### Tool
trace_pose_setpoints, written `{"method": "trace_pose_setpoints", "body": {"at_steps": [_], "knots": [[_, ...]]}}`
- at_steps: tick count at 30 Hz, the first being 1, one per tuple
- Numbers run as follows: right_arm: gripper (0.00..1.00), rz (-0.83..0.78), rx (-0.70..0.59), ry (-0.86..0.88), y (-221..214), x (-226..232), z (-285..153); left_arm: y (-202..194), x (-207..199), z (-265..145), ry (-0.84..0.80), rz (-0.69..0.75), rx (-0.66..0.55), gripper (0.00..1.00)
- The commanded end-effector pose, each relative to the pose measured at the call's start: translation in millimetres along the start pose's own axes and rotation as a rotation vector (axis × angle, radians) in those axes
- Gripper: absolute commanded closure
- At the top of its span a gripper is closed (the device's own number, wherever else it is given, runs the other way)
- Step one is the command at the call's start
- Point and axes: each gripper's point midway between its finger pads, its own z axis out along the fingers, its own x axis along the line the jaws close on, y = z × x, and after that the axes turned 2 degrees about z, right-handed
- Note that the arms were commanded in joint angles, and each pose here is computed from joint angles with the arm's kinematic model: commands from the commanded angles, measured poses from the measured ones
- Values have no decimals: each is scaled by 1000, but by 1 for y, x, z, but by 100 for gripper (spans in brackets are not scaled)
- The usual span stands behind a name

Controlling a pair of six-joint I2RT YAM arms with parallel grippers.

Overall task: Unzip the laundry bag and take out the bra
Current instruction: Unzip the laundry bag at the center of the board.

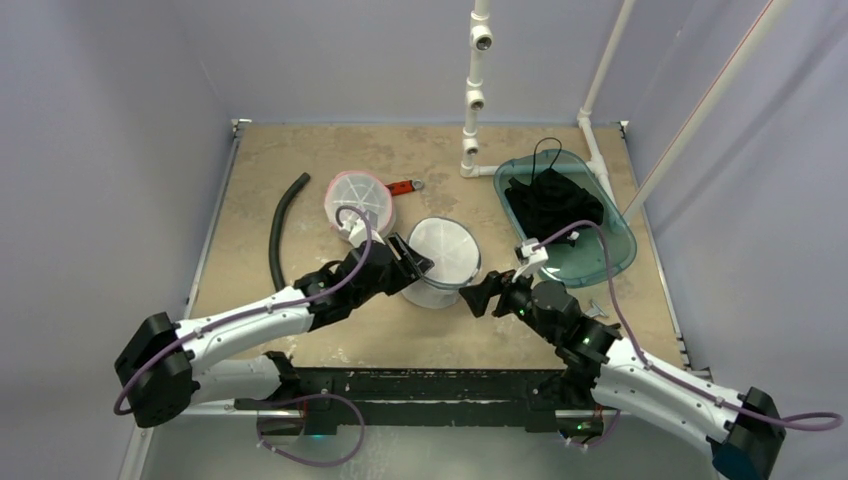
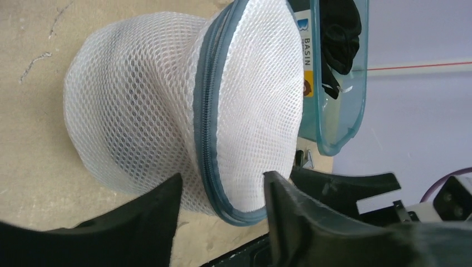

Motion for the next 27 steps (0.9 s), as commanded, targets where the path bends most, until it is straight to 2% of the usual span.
{"method": "trace_pose_setpoints", "body": {"at_steps": [1, 5, 8, 12, 14, 16, 17, 20, 24, 27], "knots": [[4, -32, 12, 33, 26, 22, -9, 18, -19, -22, -55, 92, -26, 39], [2, -17, 1, 41, 43, 33, -17, 38, -22, -46, -25, 195, -71, 34], [2, 51, 10, 64, 47, 42, -24, 63, -31, -68, -42, 309, -157, 34], [2, 135, -61, 45, 60, 41, -25, 96, -58, -87, -106, 494, -280, 34], [2, 156, -70, 23, 61, 37, -24, 102, -69, -85, -114, 577, -270, 33], [2, 164, -68, 10, 61, 36, -21, 99, -78, -72, -126, 643, -205, 33], [2, 168, -73, 10, 62, 36, -20, 100, -81, -64, -139, 668, -166, 37], [3, 168, -99, 6, 69, 38, -15, 91, -67, -40, -111, 658, -78, 42], [7, 126, -134, -36, 86, 38, -8, 85, -51, -32, -106, 598, -85, 42], [9, 111, -127, -1, 90, 48, -2, 84, -40, -29, -103, 576, -81, 42]]}}
